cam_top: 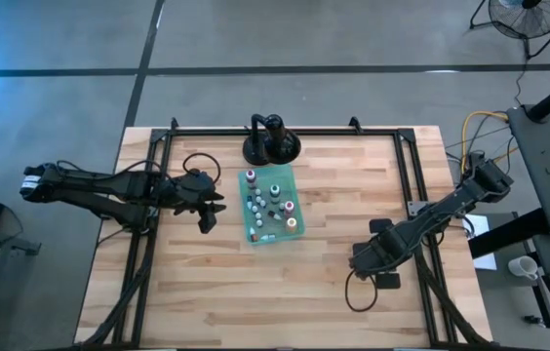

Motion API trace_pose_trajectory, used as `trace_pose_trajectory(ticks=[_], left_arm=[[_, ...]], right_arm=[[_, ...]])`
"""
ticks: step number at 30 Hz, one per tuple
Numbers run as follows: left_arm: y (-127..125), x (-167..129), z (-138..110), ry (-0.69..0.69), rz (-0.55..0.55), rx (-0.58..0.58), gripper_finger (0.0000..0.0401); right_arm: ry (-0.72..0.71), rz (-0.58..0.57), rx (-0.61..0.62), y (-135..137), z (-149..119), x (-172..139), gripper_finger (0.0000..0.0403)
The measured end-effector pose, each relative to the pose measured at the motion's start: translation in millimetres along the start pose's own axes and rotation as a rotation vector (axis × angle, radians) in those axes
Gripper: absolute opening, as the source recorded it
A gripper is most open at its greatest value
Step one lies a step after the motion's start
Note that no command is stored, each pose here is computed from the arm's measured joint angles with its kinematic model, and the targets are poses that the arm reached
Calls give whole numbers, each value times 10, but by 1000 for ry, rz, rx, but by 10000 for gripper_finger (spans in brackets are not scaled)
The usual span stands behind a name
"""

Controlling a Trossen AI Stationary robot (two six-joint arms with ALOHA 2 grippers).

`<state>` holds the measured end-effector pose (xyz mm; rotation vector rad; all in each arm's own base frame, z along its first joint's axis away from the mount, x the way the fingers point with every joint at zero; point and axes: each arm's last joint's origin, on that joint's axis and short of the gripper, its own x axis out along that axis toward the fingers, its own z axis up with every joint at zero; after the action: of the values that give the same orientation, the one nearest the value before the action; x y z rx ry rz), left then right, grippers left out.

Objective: Pick & Place food coloring
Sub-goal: Put the large yellow food coloring bottle into the green bin

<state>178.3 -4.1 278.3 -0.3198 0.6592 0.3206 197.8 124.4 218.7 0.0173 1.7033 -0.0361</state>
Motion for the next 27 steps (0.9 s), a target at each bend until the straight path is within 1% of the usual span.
trace_pose_trajectory(ticks=[3,7,11,14,17,20,22,24,27], left_arm=[[0,0,0,0,0,0,126],[0,0,0,0,0,0,126],[0,0,0,0,0,0,126],[0,0,1,-1,-1,0,126],[-2,0,7,-6,-3,-2,126],[-2,0,6,-6,-3,-1,126],[-3,0,6,-6,-3,-1,126],[-2,0,5,-5,-3,-1,126],[-2,0,5,-5,-3,-3,126]], right_arm=[[-1,0,0,0,1,0,116],[-6,3,3,5,10,-18,116],[-43,23,80,-36,88,-156,112],[-85,-4,148,-149,172,-325,110],[-129,-37,243,-360,274,-538,109],[-197,-59,377,-663,388,-785,109],[-268,-56,474,-892,461,-972,109],[-342,-79,551,-1117,526,-1141,109],[-458,-136,619,-1424,680,-1333,108]])
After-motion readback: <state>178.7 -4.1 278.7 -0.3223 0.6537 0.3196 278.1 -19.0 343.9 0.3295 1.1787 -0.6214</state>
